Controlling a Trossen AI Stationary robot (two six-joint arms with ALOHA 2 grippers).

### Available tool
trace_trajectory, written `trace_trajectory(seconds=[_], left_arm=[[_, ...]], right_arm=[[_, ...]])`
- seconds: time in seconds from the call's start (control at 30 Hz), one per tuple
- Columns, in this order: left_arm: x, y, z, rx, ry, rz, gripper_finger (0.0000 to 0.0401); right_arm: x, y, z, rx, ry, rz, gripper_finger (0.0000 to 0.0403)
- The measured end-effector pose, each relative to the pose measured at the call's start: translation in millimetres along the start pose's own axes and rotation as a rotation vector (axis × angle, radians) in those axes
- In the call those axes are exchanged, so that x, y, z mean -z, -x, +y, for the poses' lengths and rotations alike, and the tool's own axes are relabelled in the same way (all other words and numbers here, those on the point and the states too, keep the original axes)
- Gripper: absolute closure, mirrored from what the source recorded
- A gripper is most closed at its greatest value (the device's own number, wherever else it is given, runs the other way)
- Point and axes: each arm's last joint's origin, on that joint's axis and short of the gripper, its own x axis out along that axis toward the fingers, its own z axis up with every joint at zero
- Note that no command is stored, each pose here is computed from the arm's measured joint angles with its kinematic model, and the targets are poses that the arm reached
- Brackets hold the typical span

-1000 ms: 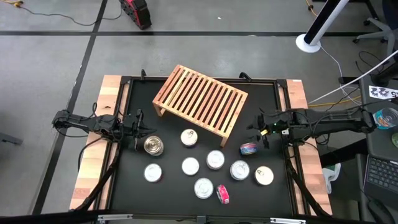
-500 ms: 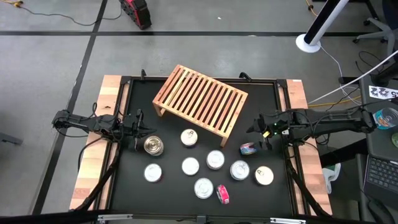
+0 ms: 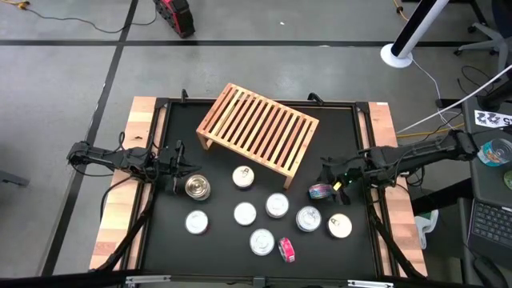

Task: Stack canned seafood by type on shelf
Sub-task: Put the blue and pink tuna can on the shelf

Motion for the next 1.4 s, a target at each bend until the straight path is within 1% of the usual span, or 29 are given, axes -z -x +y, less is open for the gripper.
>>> trace_trajectory(seconds=[0.4, 0.6, 0.67, 0.73, 0.83, 1.07, 1.1, 1.2, 1.27, 1.33, 1.4], left_arm=[[0, 0, 0, 0.000, 0.000, 0.000, 0.0396], [0, 0, 0, 0.000, 0.000, 0.000, 0.0396], [0, 0, 0, 0.000, 0.000, 0.000, 0.0396], [0, 0, 0, 0.000, 0.000, 0.000, 0.0396], [0, 0, 0, 0.000, 0.000, 0.000, 0.0396], [0, 0, 0, 0.000, 0.000, 0.000, 0.0396], [0, 0, 0, 0.000, 0.000, 0.000, 0.0396], [0, 0, 0, 0.000, 0.000, 0.000, 0.0396], [0, 0, 0, 0.000, 0.000, 0.000, 0.0396], [0, 0, 0, 0.000, 0.000, 0.000, 0.0396], [0, 0, 0, 0.000, 0.000, 0.000, 0.0396]], right_arm=[[6, -21, 18, 0.132, 0.122, 0.108, 0.0024], [8, -31, 17, 0.176, 0.132, 0.161, 0.0025], [8, -33, 16, 0.192, 0.135, 0.171, 0.0033], [8, -34, 16, 0.199, 0.145, 0.177, 0.0049], [8, -34, 16, 0.212, 0.150, 0.175, 0.0088], [7, -32, 15, 0.232, 0.153, 0.174, 0.0219], [5, -31, 16, 0.241, 0.155, 0.177, 0.0228], [-3, -22, 17, 0.289, 0.160, 0.194, 0.0228], [-8, -16, 18, 0.316, 0.155, 0.179, 0.0228], [-13, -9, 20, 0.318, 0.161, 0.184, 0.0228], [-17, 1, 21, 0.325, 0.165, 0.221, 0.0228]])
